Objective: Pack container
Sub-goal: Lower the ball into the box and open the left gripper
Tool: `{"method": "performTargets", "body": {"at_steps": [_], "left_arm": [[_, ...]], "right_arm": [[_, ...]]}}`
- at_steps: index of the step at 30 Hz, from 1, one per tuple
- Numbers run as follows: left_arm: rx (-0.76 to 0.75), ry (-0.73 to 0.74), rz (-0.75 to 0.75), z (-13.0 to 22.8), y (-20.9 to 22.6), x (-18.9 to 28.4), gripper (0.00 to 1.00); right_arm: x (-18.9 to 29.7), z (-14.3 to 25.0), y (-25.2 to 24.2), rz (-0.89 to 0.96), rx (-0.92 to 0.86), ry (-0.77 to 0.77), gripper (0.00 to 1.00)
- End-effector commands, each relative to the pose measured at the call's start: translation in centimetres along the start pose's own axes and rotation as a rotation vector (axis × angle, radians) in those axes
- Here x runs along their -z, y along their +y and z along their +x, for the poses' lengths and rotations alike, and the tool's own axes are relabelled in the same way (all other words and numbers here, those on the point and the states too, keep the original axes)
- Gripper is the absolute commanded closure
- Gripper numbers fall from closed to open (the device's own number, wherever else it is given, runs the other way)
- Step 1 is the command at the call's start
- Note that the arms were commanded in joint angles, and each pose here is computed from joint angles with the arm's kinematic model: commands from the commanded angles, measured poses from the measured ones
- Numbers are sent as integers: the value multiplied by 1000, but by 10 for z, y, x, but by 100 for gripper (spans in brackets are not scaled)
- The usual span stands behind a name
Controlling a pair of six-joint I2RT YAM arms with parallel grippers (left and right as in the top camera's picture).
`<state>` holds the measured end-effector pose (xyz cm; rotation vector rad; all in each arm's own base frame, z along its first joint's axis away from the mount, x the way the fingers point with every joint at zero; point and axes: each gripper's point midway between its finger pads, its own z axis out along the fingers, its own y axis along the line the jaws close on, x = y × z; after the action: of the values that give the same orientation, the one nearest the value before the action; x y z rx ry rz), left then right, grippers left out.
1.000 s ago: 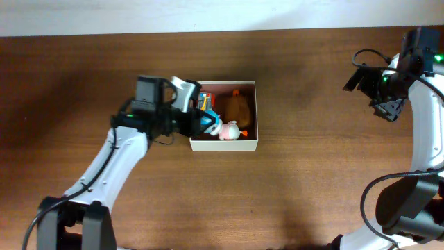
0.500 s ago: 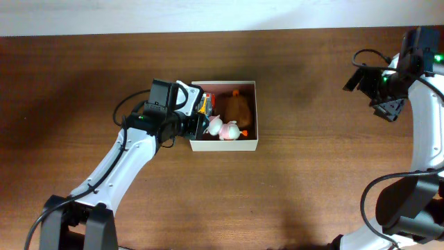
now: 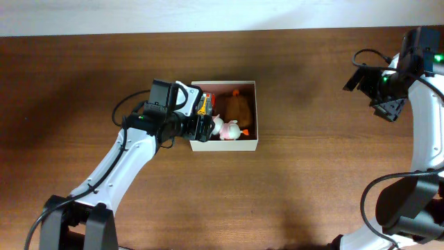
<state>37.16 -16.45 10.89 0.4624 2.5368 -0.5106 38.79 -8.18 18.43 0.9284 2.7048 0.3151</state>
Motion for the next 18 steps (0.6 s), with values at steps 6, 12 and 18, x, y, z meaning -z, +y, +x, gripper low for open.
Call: {"method": "performTargets", "body": {"at_steps": [6, 12, 18], "left_arm": [[-31, -44, 90, -22, -28, 28, 39], [-38, -17, 22, -17, -24, 30, 68], [-59, 31, -79, -5, -17, 27, 85]], "right_arm": [[0, -1, 0, 7, -1, -5, 1], [0, -1, 0, 7, 0, -5, 1], [0, -1, 0, 7, 0, -5, 1]]}}
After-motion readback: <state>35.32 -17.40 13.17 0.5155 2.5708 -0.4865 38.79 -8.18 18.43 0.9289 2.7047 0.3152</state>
